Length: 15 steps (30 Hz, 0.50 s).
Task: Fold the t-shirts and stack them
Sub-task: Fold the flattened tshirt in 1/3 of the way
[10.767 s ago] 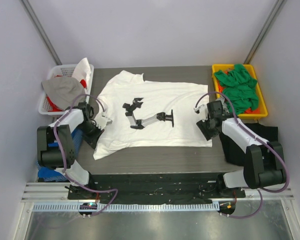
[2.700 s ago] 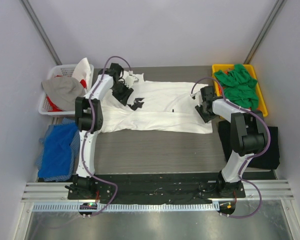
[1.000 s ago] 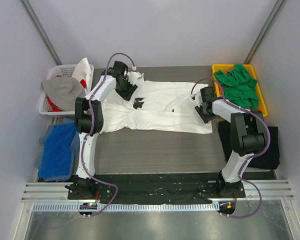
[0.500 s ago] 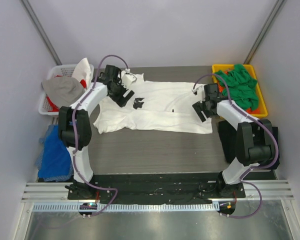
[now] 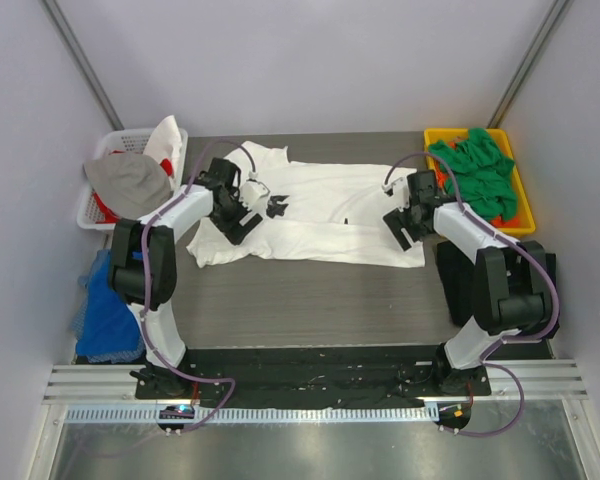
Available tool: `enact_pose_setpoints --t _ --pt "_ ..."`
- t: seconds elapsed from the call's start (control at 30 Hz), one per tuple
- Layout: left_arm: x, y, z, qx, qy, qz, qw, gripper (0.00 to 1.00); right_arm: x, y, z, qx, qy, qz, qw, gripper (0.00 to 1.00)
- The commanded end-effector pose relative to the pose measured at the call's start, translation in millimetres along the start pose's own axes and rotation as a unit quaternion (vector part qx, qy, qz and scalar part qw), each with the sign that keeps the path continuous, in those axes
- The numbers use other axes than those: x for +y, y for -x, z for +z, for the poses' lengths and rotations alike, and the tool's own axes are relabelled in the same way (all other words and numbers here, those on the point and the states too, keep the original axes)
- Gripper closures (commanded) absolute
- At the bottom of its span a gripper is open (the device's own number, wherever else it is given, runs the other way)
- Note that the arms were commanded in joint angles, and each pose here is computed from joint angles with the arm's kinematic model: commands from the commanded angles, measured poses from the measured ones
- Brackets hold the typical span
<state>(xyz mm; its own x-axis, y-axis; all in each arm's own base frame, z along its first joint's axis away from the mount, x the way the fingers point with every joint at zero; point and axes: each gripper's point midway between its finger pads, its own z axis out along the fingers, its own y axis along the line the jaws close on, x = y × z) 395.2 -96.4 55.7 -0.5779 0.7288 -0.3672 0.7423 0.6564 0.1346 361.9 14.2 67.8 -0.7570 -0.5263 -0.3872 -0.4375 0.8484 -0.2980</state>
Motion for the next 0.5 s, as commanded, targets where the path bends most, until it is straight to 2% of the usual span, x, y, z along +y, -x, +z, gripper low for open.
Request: enact_pose_setpoints --t 0.0,0.47 --pt "11 -4 8 0.002 0.017 0.009 1.0 0.12 9 -7 7 0.013 0.017 -0.016 1.0 0.14" --pt "23 -49 39 0.068 0.019 0.024 0.997 0.11 20 -38 53 0.065 0.025 -0.063 0.996 0.14"
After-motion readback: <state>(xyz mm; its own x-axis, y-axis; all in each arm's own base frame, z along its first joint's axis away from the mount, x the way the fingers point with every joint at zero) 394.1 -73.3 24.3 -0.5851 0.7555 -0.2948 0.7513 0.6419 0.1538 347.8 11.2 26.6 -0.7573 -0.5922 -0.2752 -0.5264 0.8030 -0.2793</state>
